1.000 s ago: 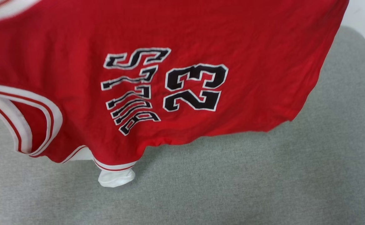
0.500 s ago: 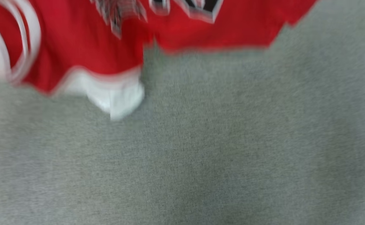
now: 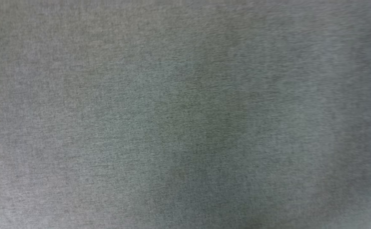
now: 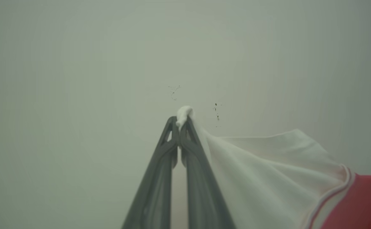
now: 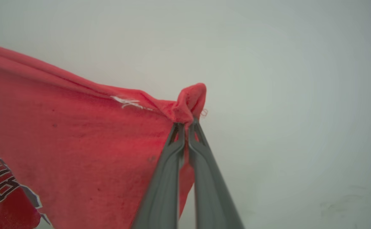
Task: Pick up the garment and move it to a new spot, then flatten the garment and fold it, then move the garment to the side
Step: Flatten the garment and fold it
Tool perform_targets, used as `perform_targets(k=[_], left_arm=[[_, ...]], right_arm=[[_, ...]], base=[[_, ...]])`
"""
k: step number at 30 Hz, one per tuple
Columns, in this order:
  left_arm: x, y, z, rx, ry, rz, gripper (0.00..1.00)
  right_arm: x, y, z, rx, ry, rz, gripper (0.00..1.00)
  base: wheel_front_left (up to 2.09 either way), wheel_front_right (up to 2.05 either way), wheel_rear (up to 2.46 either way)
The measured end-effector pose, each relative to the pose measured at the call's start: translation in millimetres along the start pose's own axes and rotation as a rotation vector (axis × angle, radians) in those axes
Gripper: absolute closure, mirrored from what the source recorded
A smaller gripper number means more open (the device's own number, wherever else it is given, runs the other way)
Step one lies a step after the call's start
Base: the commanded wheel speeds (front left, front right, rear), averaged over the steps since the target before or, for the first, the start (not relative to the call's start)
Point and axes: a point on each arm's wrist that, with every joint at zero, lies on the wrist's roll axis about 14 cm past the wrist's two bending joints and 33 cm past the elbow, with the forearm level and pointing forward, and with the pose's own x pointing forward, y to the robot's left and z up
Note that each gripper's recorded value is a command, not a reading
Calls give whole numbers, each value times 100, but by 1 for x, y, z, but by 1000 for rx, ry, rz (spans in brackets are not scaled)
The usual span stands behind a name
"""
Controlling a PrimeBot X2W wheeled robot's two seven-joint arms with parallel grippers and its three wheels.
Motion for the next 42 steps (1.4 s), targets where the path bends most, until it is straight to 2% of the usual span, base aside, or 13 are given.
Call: perform_targets(k=[8, 13, 19, 29, 37, 42], left_arm=[[-30, -4, -79, -32, 147, -7, 100], [-86, -23, -130, -98, 302, -31, 100], [-163, -42, -154, -159, 473, -47, 100], [-294, -58, -121, -228, 679, 5, 100], [-375, -58, -74, -251, 822, 50, 100], [-418, -70, -47, -282, 929, 32, 100]], right_arm=[[6, 23, -83, 58, 94, 11, 100], [-26, 37, -142, 87, 216, 26, 100], [-76, 47, -184, 126, 340, 40, 100], [-164, 57, -198, 193, 486, 80, 100], [-225, 54, -182, 261, 557, 95, 100], [-255, 52, -172, 305, 588, 96, 100]], base=[[0, 0, 0], [0, 0, 0], [0, 0, 0], [0, 0, 0], [0, 0, 0], [0, 0, 0]])
